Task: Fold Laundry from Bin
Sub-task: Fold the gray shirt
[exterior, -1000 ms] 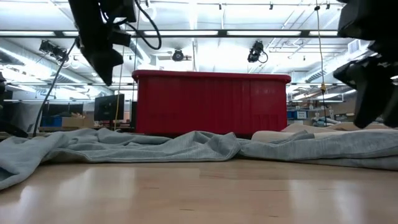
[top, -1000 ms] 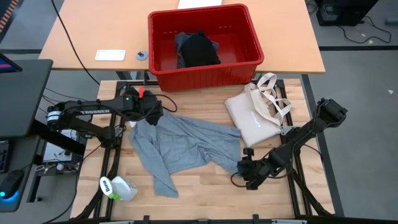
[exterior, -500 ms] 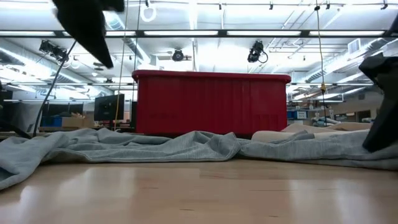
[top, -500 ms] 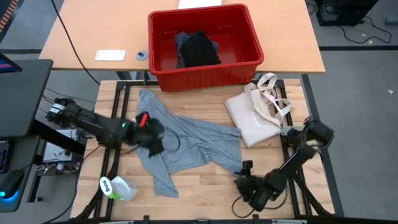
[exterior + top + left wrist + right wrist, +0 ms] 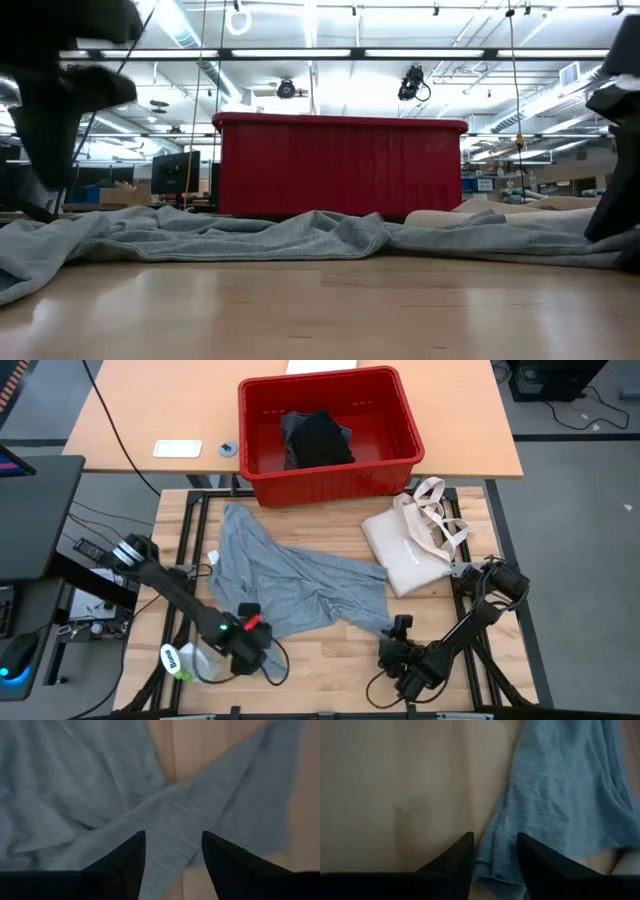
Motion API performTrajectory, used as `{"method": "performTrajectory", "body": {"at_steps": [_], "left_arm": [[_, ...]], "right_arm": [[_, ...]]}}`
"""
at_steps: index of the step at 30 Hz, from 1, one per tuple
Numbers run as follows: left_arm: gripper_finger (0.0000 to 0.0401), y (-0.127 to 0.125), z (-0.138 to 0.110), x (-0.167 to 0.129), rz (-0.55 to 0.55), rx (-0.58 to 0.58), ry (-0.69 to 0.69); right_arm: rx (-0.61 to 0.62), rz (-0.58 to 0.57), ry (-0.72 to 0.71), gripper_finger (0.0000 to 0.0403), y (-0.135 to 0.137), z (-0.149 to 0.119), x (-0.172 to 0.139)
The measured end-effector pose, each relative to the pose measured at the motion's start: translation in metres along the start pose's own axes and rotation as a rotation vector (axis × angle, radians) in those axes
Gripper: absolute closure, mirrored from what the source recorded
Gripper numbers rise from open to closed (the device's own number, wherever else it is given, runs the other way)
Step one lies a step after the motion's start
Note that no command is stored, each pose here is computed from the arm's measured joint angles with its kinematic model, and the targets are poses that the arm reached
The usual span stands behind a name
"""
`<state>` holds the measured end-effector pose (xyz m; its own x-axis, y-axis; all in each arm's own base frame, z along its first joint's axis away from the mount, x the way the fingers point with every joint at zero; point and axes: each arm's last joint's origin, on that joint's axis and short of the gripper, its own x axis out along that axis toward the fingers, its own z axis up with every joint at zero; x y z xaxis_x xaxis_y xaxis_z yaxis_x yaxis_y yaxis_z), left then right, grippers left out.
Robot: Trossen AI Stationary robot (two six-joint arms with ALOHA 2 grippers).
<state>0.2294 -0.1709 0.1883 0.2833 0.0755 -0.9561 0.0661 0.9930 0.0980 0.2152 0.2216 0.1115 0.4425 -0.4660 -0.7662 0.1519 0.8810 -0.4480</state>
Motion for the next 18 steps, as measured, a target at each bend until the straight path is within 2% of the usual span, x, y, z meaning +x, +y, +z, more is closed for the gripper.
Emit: {"method": "performTrajectory", "body": {"at_steps": [5, 11, 18], "left_arm": [[0.0228, -0.005, 0.016, 0.019, -0.068, 0.051, 0.094], [0.0243, -0.017, 0.041, 0.008, -0.114, 0.147, 0.031], [0.0246, -0.03, 0.039, 0.021, -0.086, 0.257, 0.046]], "right_arm": [[0.047, 0.006, 0.027, 0.0274, -0.003, -0.005, 0.004], [0.059, 0.015, 0.029, 0.033, -0.003, -0.005, 0.005], [0.08, 0.006, 0.035, 0.038, -0.003, -0.006, 0.005]]}}
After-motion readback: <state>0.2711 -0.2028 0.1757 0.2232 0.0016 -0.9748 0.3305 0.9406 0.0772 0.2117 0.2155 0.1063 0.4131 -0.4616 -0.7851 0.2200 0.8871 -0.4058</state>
